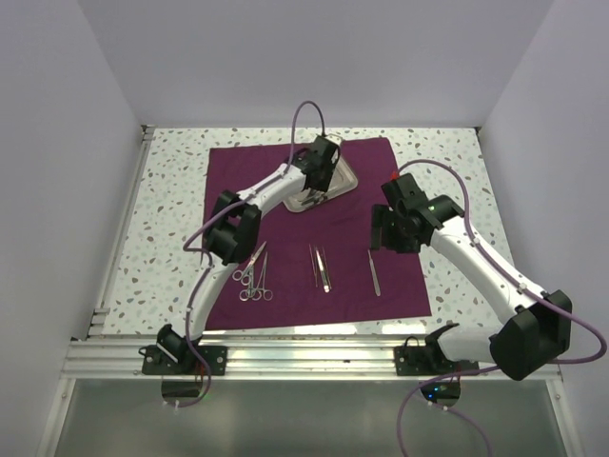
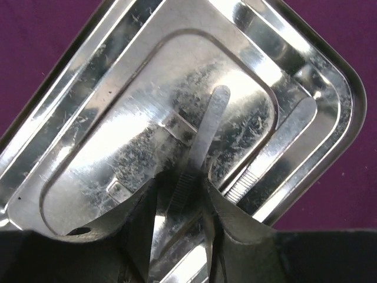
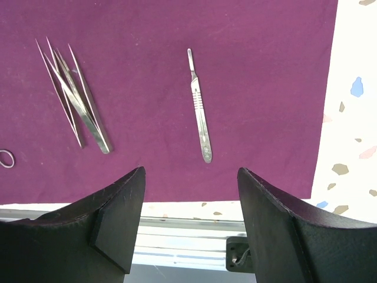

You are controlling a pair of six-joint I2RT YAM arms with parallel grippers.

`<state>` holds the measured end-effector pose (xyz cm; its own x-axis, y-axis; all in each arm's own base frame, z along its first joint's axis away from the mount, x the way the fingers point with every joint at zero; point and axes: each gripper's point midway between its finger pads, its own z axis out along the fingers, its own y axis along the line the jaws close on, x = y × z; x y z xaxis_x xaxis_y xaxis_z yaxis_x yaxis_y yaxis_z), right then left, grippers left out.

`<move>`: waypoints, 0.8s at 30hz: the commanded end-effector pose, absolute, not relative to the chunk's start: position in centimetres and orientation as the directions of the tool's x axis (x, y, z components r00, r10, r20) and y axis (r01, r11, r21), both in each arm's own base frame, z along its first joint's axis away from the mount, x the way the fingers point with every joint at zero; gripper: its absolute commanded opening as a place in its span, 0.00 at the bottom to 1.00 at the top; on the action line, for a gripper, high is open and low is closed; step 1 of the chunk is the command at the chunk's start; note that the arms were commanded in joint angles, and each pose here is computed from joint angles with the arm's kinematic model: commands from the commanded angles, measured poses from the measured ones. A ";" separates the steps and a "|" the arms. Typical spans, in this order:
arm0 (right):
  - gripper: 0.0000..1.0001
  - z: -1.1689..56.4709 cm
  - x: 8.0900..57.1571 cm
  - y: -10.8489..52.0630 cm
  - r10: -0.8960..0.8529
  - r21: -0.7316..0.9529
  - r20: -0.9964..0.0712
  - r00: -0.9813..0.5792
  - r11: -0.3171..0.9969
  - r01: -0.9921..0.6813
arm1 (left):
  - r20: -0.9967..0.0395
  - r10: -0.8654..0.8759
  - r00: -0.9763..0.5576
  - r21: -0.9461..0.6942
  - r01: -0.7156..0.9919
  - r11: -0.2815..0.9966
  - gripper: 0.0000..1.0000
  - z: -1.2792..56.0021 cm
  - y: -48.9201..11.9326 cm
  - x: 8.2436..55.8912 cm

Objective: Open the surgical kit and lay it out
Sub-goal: Pick up the medical item from the container.

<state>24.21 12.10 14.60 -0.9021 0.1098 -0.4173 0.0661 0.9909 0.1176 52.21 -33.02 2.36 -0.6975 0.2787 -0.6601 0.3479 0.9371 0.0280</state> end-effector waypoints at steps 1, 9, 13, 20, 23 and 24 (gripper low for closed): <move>0.68 16.2 25.7 12.5 0.114 0.135 -0.472 -0.874 0.989 0.056 | -0.277 0.468 -0.839 0.164 0.439 0.884 0.38 -6.8 -28.5 42.8; 0.68 16.2 26.0 12.4 0.110 0.133 -0.475 -0.873 0.990 0.053 | -0.189 0.460 -0.868 0.115 0.445 0.888 0.29 -8.3 -29.0 38.6; 0.68 16.2 26.0 12.3 0.102 0.127 -0.474 -0.875 0.991 0.047 | -0.169 0.448 -0.878 0.117 0.434 0.893 0.26 -9.0 -28.7 38.0; 0.68 16.2 26.2 12.2 0.086 0.115 -0.475 -0.876 0.993 0.035 | -0.115 0.434 -0.893 0.127 0.421 0.898 0.15 -10.8 -28.2 37.5; 0.68 16.2 26.3 12.1 0.079 0.109 -0.475 -0.876 0.994 0.031 | -0.110 0.422 -0.900 0.113 0.411 0.905 0.13 -11.1 -28.3 37.4; 0.68 16.2 26.4 12.0 0.078 0.105 -0.474 -0.877 0.994 0.032 | -0.105 0.415 -0.904 0.109 0.405 0.908 0.11 -11.1 -28.3 37.4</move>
